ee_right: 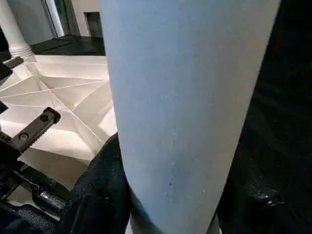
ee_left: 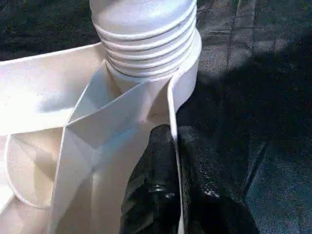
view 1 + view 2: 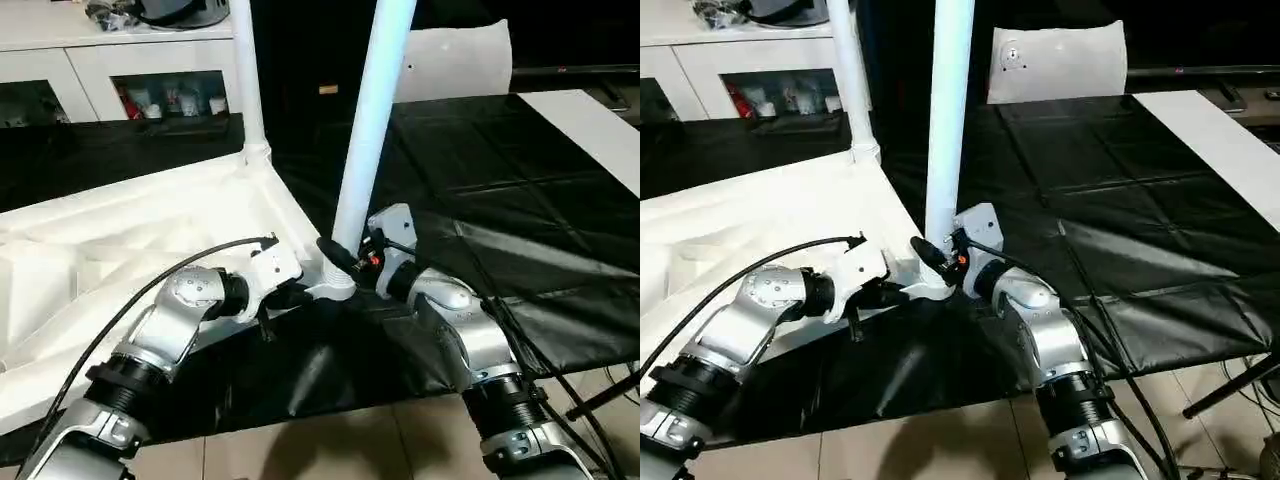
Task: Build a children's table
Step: Insert table leg to table base
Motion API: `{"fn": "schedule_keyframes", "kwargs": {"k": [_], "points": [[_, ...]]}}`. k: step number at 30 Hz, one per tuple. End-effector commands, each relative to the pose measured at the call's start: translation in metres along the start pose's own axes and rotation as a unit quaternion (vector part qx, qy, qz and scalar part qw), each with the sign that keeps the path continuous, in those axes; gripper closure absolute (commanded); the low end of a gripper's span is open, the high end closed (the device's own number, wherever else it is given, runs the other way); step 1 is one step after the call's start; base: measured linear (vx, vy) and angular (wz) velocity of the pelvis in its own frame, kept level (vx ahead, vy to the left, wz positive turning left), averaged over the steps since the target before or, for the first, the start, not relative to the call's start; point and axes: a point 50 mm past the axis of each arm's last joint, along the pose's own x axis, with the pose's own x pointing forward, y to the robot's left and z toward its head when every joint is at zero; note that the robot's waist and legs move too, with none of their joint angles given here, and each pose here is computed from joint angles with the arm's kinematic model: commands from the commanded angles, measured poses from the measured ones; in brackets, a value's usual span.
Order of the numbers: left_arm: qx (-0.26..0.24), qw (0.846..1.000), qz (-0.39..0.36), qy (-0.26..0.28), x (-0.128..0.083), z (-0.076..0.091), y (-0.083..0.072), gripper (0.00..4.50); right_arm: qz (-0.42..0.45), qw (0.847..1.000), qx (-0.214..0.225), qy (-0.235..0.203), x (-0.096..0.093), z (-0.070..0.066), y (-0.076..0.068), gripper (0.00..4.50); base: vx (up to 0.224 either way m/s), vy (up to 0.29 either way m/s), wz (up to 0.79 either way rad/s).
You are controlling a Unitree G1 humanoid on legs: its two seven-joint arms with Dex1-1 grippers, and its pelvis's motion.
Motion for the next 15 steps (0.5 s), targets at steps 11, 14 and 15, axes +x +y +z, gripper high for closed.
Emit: {"fn": "schedule_keyframes", "kwargs": {"k": [11,14,15], "points": [[-0.005,0.999,-0.024,0.046,-0.009,-0.019,0.003,4.5,-0.011,0.996,0.048,0.08,-0.017,-0.041,-0.006,1.19,0.0,0.0,0.0],[0.009,0.999,-0.031,0.034,-0.011,-0.015,0.004,4.5,-0.001,0.996,0.043,0.076,-0.021,-0.041,-0.006,0.89,0.0,0.0,0.0],[0.011,0.999,-0.033,0.033,-0.011,-0.015,0.004,4.5,0.001,0.996,0.042,0.076,-0.022,-0.041,-0.006,0.89,0.0,0.0,0.0]]}}
